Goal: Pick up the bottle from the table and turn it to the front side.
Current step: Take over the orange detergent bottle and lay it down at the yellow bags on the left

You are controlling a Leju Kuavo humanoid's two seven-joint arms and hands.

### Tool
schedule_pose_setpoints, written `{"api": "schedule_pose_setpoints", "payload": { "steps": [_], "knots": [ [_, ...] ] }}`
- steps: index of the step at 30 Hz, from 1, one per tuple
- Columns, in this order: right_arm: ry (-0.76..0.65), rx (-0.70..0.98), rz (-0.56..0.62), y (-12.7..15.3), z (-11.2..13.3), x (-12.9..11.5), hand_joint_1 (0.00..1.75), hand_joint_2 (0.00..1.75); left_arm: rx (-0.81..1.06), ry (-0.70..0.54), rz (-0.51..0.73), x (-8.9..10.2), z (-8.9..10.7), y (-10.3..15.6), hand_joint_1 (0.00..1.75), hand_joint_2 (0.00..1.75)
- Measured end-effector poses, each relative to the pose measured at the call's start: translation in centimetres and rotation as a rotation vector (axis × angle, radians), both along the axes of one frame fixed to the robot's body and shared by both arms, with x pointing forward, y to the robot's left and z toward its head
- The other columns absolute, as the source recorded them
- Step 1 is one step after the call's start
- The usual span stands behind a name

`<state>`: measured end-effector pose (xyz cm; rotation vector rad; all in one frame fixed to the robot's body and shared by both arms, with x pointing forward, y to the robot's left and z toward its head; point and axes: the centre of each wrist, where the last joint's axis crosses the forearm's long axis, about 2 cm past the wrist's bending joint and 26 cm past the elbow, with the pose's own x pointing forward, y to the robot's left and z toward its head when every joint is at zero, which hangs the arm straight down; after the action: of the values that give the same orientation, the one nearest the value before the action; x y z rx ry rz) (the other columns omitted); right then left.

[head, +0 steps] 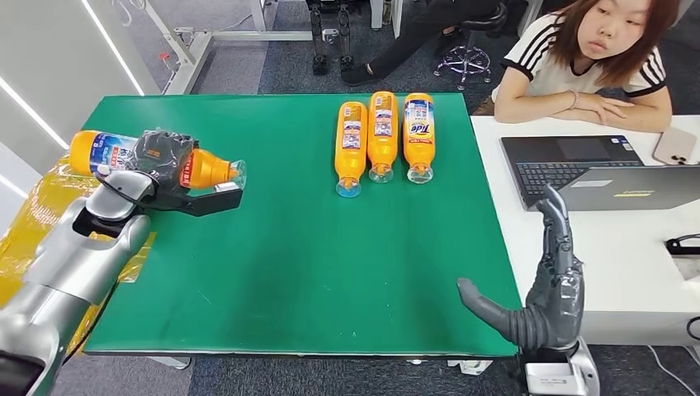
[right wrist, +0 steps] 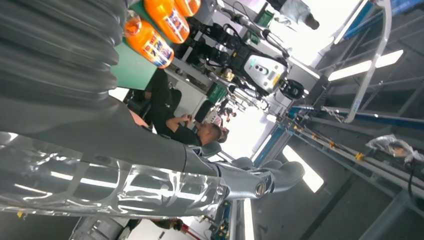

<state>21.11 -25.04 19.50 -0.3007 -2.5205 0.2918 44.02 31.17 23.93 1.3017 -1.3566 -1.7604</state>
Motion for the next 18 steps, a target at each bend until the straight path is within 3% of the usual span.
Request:
{"api": "schedule_pose_setpoints", "payload": {
  "steps": [18],
  "knots": [
    [0.026, 0.010, -0.028, -0.2, -0.1, -0.4, 0.00, 1.75, 0.004, 0.144, 0.118, 0.3, -2.6, 1.6, 1.75, 1.75]
  ]
}}
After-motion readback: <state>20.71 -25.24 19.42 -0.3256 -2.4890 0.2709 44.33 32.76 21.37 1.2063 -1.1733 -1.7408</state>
